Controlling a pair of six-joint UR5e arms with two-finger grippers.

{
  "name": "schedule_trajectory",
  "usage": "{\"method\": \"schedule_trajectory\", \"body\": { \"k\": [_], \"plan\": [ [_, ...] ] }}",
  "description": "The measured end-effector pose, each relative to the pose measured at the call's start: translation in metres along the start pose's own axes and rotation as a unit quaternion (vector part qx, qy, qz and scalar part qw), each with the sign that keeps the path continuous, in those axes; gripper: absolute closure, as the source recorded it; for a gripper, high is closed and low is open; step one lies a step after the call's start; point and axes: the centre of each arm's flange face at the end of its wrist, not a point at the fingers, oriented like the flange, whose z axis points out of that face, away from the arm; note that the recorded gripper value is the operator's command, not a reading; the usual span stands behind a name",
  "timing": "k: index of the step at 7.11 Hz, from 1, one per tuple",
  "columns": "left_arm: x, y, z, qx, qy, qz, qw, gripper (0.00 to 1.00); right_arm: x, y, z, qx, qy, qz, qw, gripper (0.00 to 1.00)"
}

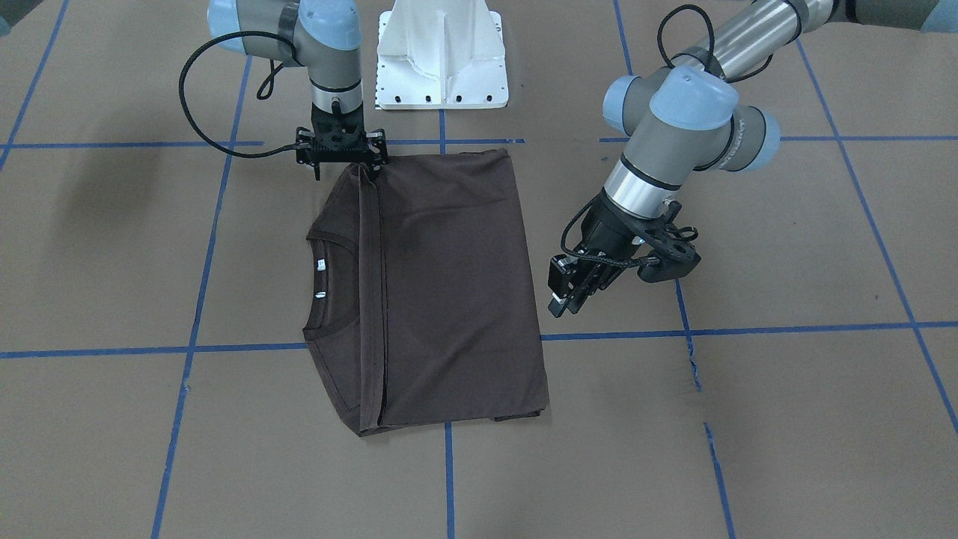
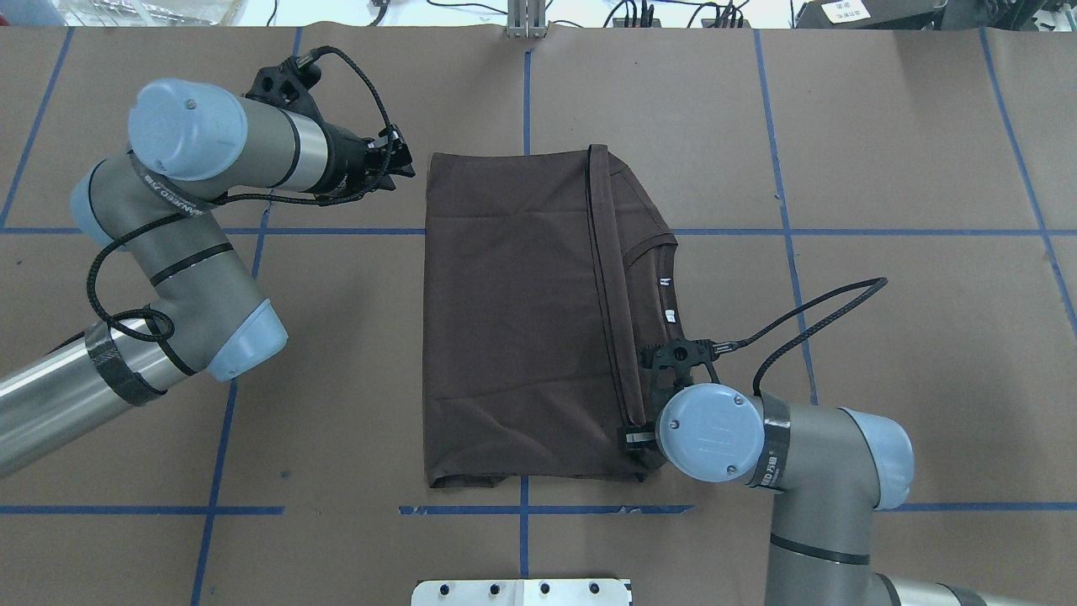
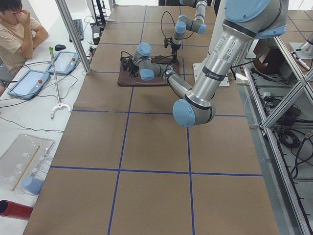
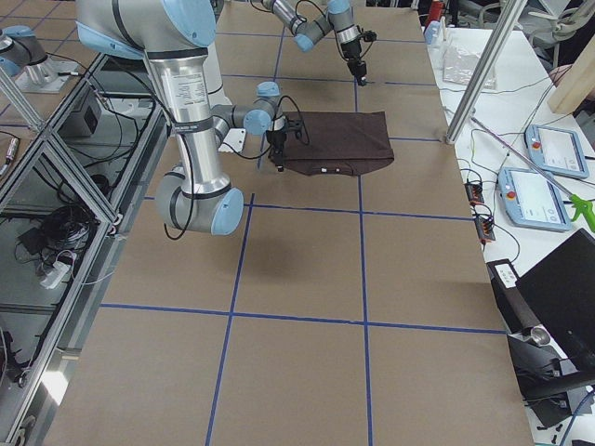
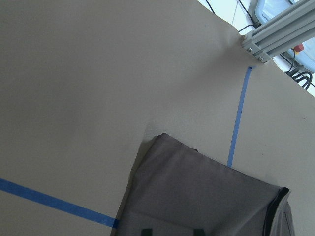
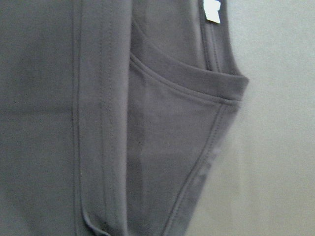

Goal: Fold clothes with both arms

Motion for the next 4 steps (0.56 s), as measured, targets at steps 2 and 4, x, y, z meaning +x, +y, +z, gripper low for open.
{"method": "schedule_trajectory", "body": {
  "k": [2,4],
  "plan": [
    [0.003,0.002,-0.004,-0.002,0.005,0.001,1.0,0.6,0.058,0.017,-0.01,-0.004,0.012,-0.022,0.9997,0.0],
    [0.005,0.002,-0.006,-0.002,0.006,0.002,1.0,0.6,0.052,0.012,-0.032,0.004,-0.006,-0.029,0.9995,0.0]
  ]
}}
